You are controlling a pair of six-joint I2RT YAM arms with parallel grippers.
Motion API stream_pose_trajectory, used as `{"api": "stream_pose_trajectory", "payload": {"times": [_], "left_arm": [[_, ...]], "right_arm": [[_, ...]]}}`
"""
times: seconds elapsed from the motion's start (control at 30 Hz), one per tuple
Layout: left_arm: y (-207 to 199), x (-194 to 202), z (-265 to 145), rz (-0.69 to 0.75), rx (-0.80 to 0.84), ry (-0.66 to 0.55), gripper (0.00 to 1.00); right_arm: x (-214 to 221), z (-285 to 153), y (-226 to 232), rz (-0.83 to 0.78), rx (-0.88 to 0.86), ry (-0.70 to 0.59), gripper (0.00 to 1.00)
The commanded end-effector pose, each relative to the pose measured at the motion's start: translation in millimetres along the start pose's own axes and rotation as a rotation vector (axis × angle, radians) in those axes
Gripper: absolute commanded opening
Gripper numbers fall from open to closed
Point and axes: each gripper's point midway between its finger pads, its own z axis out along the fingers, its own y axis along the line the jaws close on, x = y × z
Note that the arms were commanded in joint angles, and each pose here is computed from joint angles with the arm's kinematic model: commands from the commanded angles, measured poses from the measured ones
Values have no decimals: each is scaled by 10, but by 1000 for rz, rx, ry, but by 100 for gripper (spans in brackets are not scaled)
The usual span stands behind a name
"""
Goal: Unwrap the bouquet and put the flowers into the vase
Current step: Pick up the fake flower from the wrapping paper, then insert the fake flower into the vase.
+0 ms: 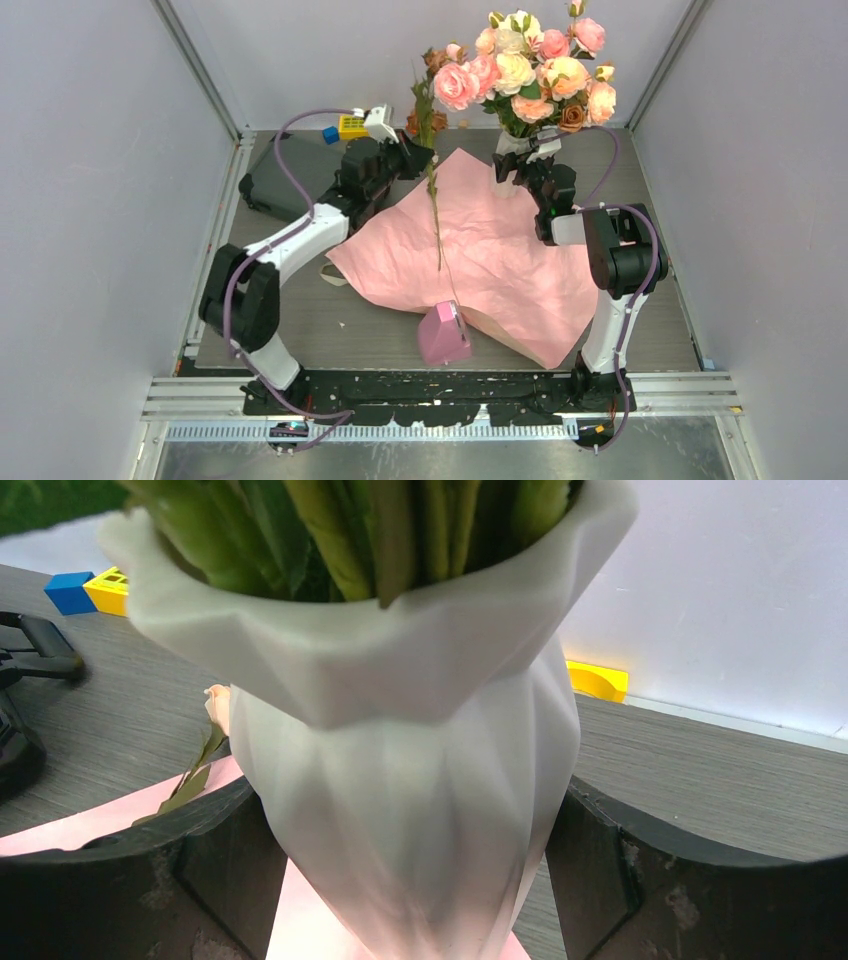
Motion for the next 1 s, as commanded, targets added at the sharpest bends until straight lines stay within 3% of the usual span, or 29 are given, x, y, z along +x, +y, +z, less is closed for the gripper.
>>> {"api": "stream_pose_trajectory", "payload": {"times": [0.0, 0.1, 0.23, 0.53, 0.7, 0.97], "left_arm": [[-514, -952, -465, 148, 116, -314, 0], [-681, -1206, -792, 197, 134, -424, 0], [-936, -1357, -1097, 294, 145, -486, 0], [-1816, -1454, -1624, 500, 266, -603, 0], [-2371, -1403, -1718, 515, 430, -653, 0], [-2866, -1460, -1535, 500, 607, -811, 0]], "right_arm": [[-104, -36, -47, -13, 20, -18, 0], [-119, -39, -46, -13, 19, -21, 0], [-121, -42, -47, -10, 21, -19, 0], [-79, -59, -49, -6, 24, -3, 0], [-75, -73, -50, -4, 26, 2, 0], [-119, -75, -29, 19, 21, -10, 0]]}}
